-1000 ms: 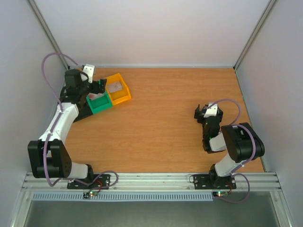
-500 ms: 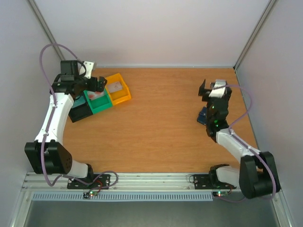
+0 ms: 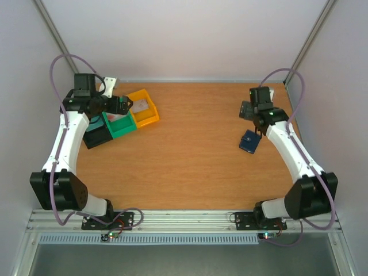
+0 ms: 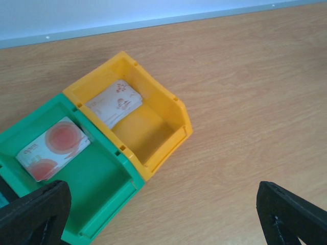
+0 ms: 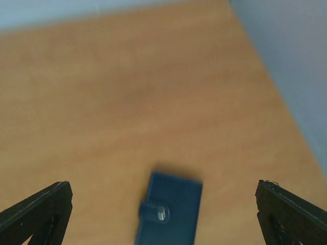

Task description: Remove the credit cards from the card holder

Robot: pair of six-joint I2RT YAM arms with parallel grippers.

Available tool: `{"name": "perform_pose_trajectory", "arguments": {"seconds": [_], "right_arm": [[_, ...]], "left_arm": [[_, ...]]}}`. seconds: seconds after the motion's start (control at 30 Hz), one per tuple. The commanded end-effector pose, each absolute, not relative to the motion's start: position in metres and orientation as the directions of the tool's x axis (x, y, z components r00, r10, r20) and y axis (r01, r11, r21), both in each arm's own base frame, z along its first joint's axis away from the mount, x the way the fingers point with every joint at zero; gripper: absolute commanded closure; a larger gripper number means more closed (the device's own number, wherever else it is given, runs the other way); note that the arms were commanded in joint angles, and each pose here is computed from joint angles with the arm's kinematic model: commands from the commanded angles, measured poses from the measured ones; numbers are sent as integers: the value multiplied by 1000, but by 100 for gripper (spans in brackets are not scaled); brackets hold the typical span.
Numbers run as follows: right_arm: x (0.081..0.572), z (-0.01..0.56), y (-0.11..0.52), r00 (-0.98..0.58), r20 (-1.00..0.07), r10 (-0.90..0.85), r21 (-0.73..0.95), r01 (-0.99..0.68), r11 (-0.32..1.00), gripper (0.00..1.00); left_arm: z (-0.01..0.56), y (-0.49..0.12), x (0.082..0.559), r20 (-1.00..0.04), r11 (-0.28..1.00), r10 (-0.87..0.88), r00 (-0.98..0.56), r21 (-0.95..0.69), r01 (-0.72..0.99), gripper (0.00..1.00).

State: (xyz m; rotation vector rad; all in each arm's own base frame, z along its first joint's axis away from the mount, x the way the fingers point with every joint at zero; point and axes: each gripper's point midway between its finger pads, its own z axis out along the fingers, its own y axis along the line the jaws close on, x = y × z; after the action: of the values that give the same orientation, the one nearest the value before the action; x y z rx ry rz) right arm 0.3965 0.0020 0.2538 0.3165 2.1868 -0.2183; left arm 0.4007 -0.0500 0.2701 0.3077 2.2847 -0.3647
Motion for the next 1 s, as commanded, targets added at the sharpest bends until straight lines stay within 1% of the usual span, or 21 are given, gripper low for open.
{"name": "perform_pose_trajectory", "arguments": {"seconds": [0.0, 0.07, 0.17, 0.3, 0.4, 0.53, 0.7, 0.97], "right_arm": [[352, 166, 0, -821, -508, 260, -99, 355, 930, 2], [353, 143, -1, -846, -435, 308, -83, 379, 922, 1], [358, 115, -2, -856, -378, 354, -56, 403, 914, 1], [360, 79, -5, -886, -278, 371, -82, 406, 910, 2], [356, 55, -2, -899, -208, 386, -61, 405, 912, 1], [346, 32, -6, -897, -150, 415, -50, 426, 903, 2], [343, 14, 8, -922, -64, 383, 7, 383, 924, 2], [343, 7, -2, -941, -27, 337, -67, 338, 939, 2]], "left_arm": [[263, -61, 395, -726, 900, 92, -682, -233, 369, 1], [258, -63, 394, -712, 896, 77, -697, -258, 361, 1], [251, -66, 390, -694, 887, 72, -717, -284, 364, 1], [243, -67, 388, -689, 884, 71, -721, -291, 365, 0], [241, -67, 388, -690, 884, 70, -721, -293, 365, 0], [242, -68, 390, -693, 882, 67, -718, -294, 367, 1], [241, -69, 390, -692, 879, 65, -719, -301, 370, 1], [241, -67, 390, -694, 884, 68, -717, -292, 366, 1]]}}
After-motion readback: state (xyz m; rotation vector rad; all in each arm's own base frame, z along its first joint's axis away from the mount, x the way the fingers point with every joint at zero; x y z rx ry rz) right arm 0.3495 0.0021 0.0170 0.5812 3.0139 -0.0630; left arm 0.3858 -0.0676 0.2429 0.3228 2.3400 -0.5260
